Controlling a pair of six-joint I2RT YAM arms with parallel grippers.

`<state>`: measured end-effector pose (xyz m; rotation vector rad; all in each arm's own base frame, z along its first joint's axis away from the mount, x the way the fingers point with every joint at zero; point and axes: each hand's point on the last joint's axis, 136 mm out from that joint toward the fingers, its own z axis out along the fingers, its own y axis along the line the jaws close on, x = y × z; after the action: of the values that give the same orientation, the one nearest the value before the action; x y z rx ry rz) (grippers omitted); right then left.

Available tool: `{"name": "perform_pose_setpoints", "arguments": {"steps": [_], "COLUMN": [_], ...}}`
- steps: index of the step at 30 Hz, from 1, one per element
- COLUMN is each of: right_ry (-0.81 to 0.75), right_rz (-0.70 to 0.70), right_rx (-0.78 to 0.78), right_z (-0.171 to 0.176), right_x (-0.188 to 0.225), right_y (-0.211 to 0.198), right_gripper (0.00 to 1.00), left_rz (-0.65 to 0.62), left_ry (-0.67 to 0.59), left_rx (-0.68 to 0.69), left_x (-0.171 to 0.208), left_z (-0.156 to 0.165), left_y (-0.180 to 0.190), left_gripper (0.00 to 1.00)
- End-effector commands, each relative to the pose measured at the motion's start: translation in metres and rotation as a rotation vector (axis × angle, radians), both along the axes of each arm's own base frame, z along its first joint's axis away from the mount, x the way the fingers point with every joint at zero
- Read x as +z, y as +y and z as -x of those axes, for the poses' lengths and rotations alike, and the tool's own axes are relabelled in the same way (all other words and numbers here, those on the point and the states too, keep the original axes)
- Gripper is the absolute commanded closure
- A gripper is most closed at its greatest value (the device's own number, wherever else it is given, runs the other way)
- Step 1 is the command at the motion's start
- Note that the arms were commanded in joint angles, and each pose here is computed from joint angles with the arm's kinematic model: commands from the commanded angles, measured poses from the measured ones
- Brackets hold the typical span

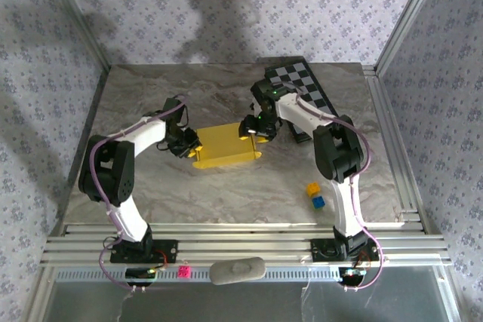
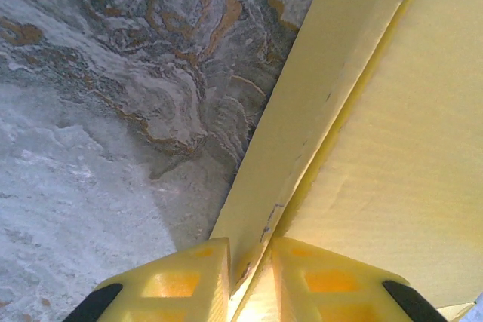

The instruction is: Fold the paper box

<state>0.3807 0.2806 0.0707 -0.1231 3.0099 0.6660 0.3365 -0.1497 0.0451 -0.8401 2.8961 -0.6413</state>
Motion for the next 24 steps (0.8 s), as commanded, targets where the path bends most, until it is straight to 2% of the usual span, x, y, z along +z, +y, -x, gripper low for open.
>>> {"name": "perform_pose_setpoints", "arguments": {"steps": [1, 11, 15, 19, 24], "right_ry": [-0.016, 0.054, 0.058, 0.060, 0.075], "right_rz": [-0.007, -0.038, -0.037, -0.023, -0.002], "right_rx": [0.018, 0.038, 0.034, 0.029, 0.012], "right_z": [-0.017, -0.021, -0.016, -0.013, -0.010], "right_x": [-0.004, -0.020, -0.020, -0.017, -0.020], "right_y": [0.001, 0.025, 0.031, 0.036, 0.035], "right_gripper": [0.37, 0.55, 0.71, 0.78, 0.87], "left_rz": [-0.065, -0.055, -0.038, -0.020, -0.005], "left_ry": [0.050, 0.043, 0.039, 0.039, 0.042], "left_rx": [-0.013, -0.011, -0.009, -0.004, -0.002], "left_x": [-0.015, -0.017, -0.018, -0.019, -0.020], "left_z": [0.008, 0.000, -0.004, -0.007, -0.006], "left_y": [0.008, 0.005, 0.001, -0.003, -0.006], "left_gripper": [0.79, 0.80, 0.82, 0.83, 0.94]}}
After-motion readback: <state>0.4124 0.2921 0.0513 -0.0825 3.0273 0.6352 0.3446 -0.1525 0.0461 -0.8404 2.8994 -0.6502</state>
